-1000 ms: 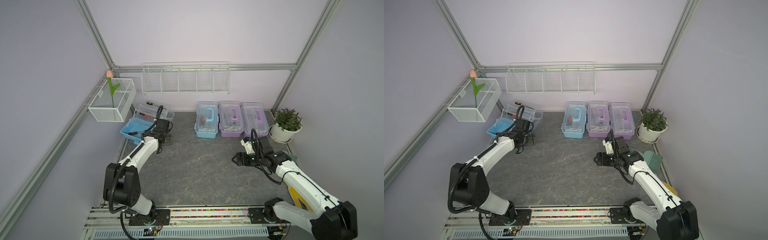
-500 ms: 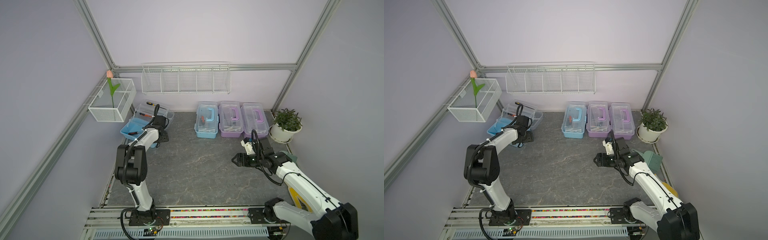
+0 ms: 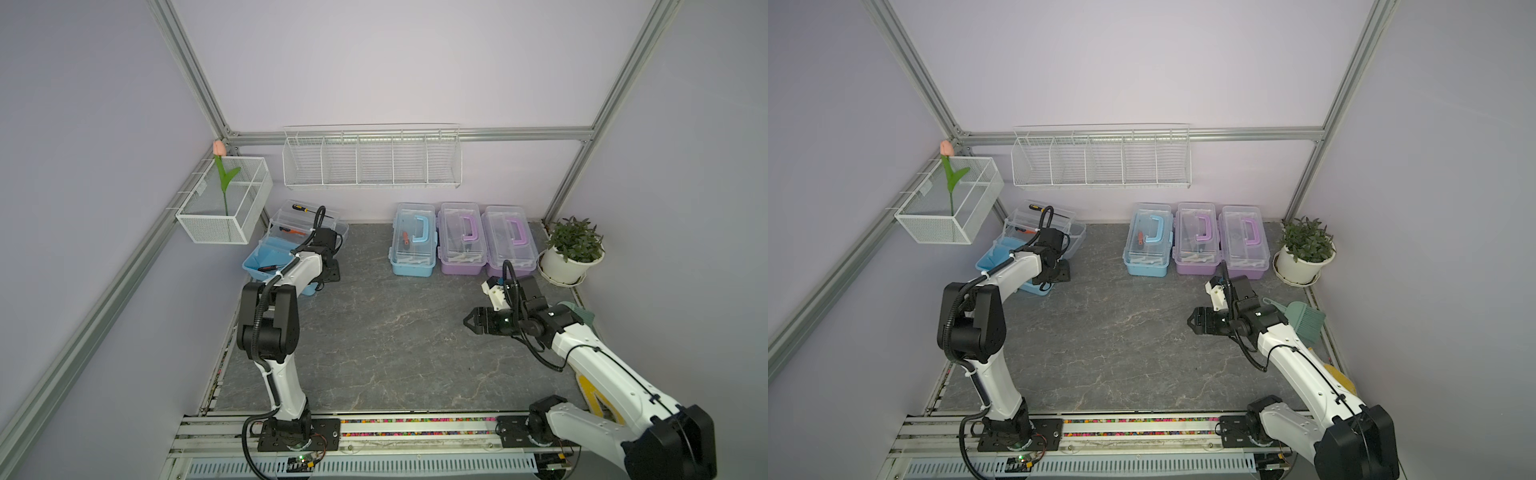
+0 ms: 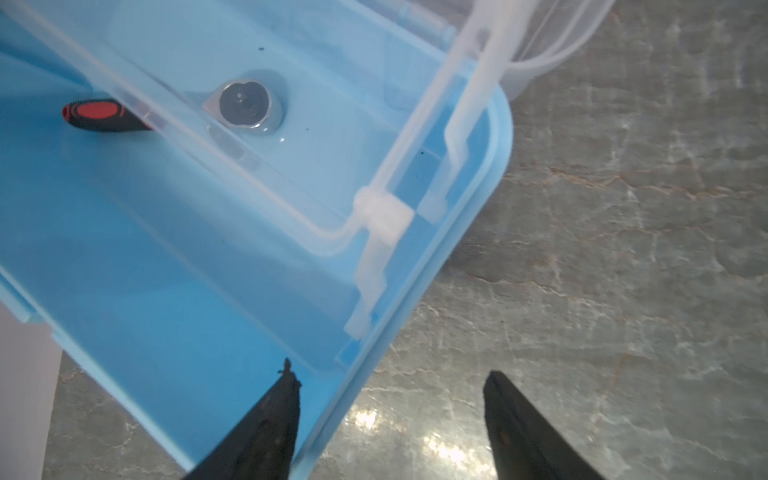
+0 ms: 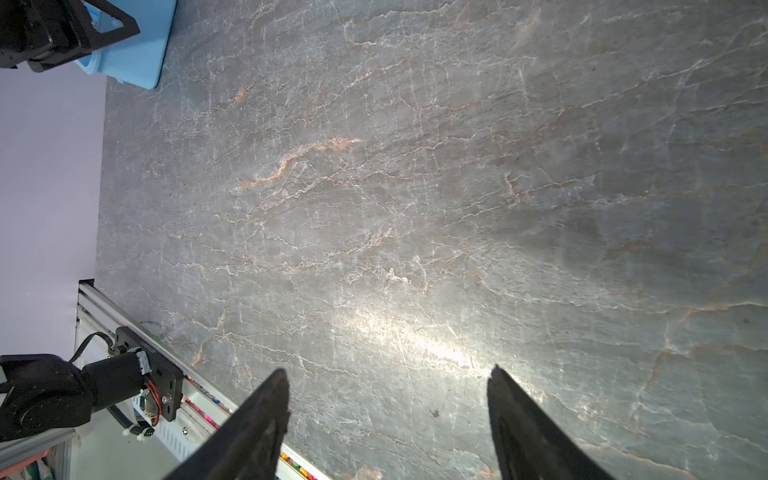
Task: Close toolboxes
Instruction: Move the toolbox to the center of the board.
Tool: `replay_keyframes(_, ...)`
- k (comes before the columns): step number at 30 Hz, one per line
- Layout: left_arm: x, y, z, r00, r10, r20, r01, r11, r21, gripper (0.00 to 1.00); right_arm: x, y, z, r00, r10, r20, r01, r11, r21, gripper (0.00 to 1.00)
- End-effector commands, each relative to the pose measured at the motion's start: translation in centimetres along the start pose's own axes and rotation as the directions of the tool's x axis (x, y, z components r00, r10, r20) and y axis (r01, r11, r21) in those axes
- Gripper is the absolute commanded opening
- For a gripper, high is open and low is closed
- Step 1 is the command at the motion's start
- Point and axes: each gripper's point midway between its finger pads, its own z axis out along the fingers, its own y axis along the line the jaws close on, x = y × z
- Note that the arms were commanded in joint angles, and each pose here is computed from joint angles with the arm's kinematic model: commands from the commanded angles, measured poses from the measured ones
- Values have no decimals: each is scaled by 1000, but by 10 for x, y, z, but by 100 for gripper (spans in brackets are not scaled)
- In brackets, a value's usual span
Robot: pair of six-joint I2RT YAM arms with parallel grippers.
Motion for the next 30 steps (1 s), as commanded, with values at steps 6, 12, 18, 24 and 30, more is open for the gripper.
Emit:
replay_keyframes(6, 64, -77, -21, 994, 23, -109, 5, 969, 248, 68, 3, -3, -1, 1000, -8, -4, 8, 1000, 7, 76)
replay_keyframes(12, 119, -153, -58, 990, 117, -80, -81, 932, 352, 67, 7, -4, 0, 1000, -4, -10, 4, 1000, 5, 76)
replay_keyframes(18, 164, -224, -77, 981, 161, -108, -79, 839, 538, 67, 10, -4, -1, 1000, -4, -9, 4, 1000, 0, 75)
replay_keyframes(24, 155, -297, -126, 973, 230, -18, -154, 707, 690, 67, 12, -5, -4, 1000, 16, 27, -15, 1000, -5, 75)
replay_keyframes(30, 137, -357, -149, 961, 273, 38, -198, 586, 786, 70, 15, -10, -12, 998, 37, 60, -38, 999, 9, 75)
